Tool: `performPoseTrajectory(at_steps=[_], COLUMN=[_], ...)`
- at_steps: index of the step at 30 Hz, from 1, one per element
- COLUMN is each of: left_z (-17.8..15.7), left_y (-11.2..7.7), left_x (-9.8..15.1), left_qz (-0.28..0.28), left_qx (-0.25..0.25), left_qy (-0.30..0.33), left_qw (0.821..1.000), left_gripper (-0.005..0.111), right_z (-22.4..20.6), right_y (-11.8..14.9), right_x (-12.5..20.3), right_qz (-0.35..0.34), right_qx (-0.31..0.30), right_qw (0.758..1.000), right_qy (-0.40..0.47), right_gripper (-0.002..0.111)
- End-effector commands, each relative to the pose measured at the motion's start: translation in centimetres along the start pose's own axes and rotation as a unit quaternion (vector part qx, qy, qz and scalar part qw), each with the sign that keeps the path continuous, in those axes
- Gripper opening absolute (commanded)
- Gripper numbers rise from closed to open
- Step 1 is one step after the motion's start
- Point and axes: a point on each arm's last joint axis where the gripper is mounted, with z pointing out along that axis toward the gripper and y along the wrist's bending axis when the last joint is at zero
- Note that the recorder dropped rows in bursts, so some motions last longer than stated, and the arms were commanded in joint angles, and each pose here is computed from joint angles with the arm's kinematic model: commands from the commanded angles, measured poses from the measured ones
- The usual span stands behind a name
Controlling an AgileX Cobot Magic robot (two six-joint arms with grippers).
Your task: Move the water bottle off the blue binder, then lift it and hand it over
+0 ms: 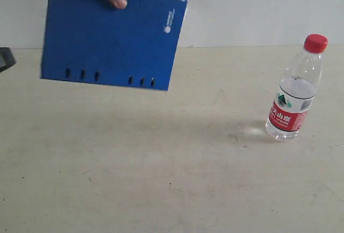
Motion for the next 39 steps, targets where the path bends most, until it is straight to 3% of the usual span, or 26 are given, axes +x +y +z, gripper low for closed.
performPoseTrajectory(at_steps=[1,3,6,8,11,15,18,19,20,22,24,26,29,31,33,35,37,39], left_z=[-0.7,-1.3,-2.5,-3.8,-7.0,-11.5,-12.6,-12.7,-12.8,-12.7,-12.6,-12.6,-12.8,-13.0,-13.0,-13.3,-13.8,-14.9], left_y=[2.8,3.9,3.8,2.7,-0.4,-3.1,-4.5,-4.8,-5.0,-4.9,-4.5,-4.0,-3.0,-2.4,-1.9,-1.9,-2.2,-3.2], left_x=[-0.4,-0.5,-1.2,-1.7,-2.4,-1.1,0.8,1.2,1.6,2.1,2.2,2.1,1.7,1.5,1.5,1.2,0.6,-0.5], left_qz=[0.002,0.022,0.106,0.127,0.15,0.191,0.299,0.308,0.299,0.208,0.065,-0.036,-0.081,-0.037,0.111,0.199,0.232,0.215], left_qx=[-0.161,-0.23,-0.259,-0.237,-0.161,-0.096,-0.055,-0.039,-0.024,0.0,0.009,0.001,-0.035,-0.072,-0.135,-0.171,-0.184,-0.176], left_qy=[-0.024,-0.028,-0.04,-0.074,-0.162,-0.262,-0.258,-0.249,-0.24,-0.213,-0.202,-0.207,-0.244,-0.272,-0.259,-0.249,-0.247,-0.254], left_qw=[0.987,0.973,0.959,0.96,0.962,0.941,0.917,0.917,0.923,0.955,0.977,0.978,0.966,0.959,0.95,0.932,0.923,0.926], left_gripper=[0.019,0.005,0.005,0.005,0.005,0.005,0.005,0.005,0.005,0.005,0.005,0.005,0.005,0.005,0.005,0.005,0.005,0.005], right_z=[-0.1,-0.1,-0.1,-0.1,-0.1,-0.1,-0.1,-0.1,-0.1,-0.1,-0.1,-0.1,-0.1,-0.1,-0.1,-0.1,-0.1,-0.1], right_y=[-0.4,-0.4,-0.5,-0.5,-0.6,-0.8,-0.9,-0.9,-0.9,-0.9,-0.9,-0.9,-0.9,-0.9,-0.8,-0.8,-0.8,-0.8], right_x=[0.3,0.4,0.4,0.4,0.4,0.5,0.5,0.5,0.5,0.5,0.5,0.4,0.4,0.4,0.4,0.4,0.4,0.4], right_qz=[-0.013,-0.015,-0.016,-0.019,-0.033,-0.043,-0.044,-0.044,-0.044,-0.044,-0.044,-0.044,-0.044,-0.044,-0.042,-0.038,-0.036,-0.036], right_qx=[0.02,0.024,0.026,0.029,0.033,0.046,0.048,0.048,0.048,0.048,0.048,0.048,0.048,0.048,0.047,0.045,0.044,0.044], right_qw=[1.0,0.999,0.999,0.999,0.999,0.998,0.998,0.998,0.998,0.998,0.998,0.998,0.998,0.998,0.998,0.998,0.998,0.998], right_qy=[0.011,0.018,0.021,0.021,0.022,0.024,0.025,0.025,0.025,0.025,0.025,0.024,0.024,0.024,0.023,0.023,0.023,0.023], right_gripper=[0.0,0.0,0.0,0.0,0.0,0.0,0.0,0.0,0.0,0.0,0.0,0.0,0.0,0.0,0.0,0.0,0.0,0.0])
